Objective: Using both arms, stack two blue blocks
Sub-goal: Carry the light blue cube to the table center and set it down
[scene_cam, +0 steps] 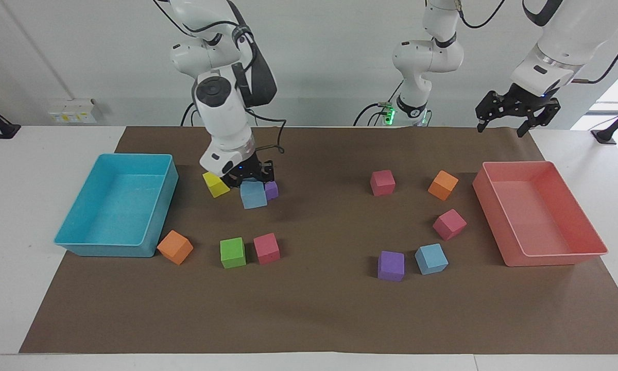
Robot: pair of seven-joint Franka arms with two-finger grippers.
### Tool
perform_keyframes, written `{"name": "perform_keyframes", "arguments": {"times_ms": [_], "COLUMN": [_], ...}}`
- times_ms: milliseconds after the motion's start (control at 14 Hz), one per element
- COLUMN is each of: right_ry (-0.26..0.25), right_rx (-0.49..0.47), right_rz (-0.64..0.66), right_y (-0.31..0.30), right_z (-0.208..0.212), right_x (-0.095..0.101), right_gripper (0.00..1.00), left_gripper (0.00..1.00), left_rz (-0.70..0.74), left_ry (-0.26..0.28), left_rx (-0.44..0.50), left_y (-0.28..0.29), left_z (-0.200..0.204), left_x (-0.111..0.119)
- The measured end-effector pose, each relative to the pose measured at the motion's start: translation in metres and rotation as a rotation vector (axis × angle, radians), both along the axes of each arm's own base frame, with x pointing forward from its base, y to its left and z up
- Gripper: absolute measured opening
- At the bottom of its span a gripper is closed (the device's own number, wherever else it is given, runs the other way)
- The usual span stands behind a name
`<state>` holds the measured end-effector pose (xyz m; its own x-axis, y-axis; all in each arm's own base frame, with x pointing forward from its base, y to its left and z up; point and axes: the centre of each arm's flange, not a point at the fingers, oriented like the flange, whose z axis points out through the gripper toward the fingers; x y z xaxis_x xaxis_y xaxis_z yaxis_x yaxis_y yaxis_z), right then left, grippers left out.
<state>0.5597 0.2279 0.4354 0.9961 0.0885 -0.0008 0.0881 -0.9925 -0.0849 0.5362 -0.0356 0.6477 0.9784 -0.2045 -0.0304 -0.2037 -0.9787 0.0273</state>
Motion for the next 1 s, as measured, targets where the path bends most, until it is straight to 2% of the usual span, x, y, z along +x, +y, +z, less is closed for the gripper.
{"name": "perform_keyframes", "arguments": {"times_ms": [569,997], "right_ry": [0.031,0.004], "right_rx": [-0.031,-0.017], "right_rz": [-0.059,-0.052], "right_y": [0.122,0.185], "right_z": [-0.048,-0.097], "right_x": [-0.001,-0.005], "right_gripper": [0.56,0.56], "left_gripper": [1.00,1.00], "left_rz": [0.000,0.000], "left_ry": [0.000,0.000], "left_rx": [0.000,0.000], "left_y": [0.000,0.000], "left_z": [0.000,0.000], "left_x": [0.000,0.000]}}
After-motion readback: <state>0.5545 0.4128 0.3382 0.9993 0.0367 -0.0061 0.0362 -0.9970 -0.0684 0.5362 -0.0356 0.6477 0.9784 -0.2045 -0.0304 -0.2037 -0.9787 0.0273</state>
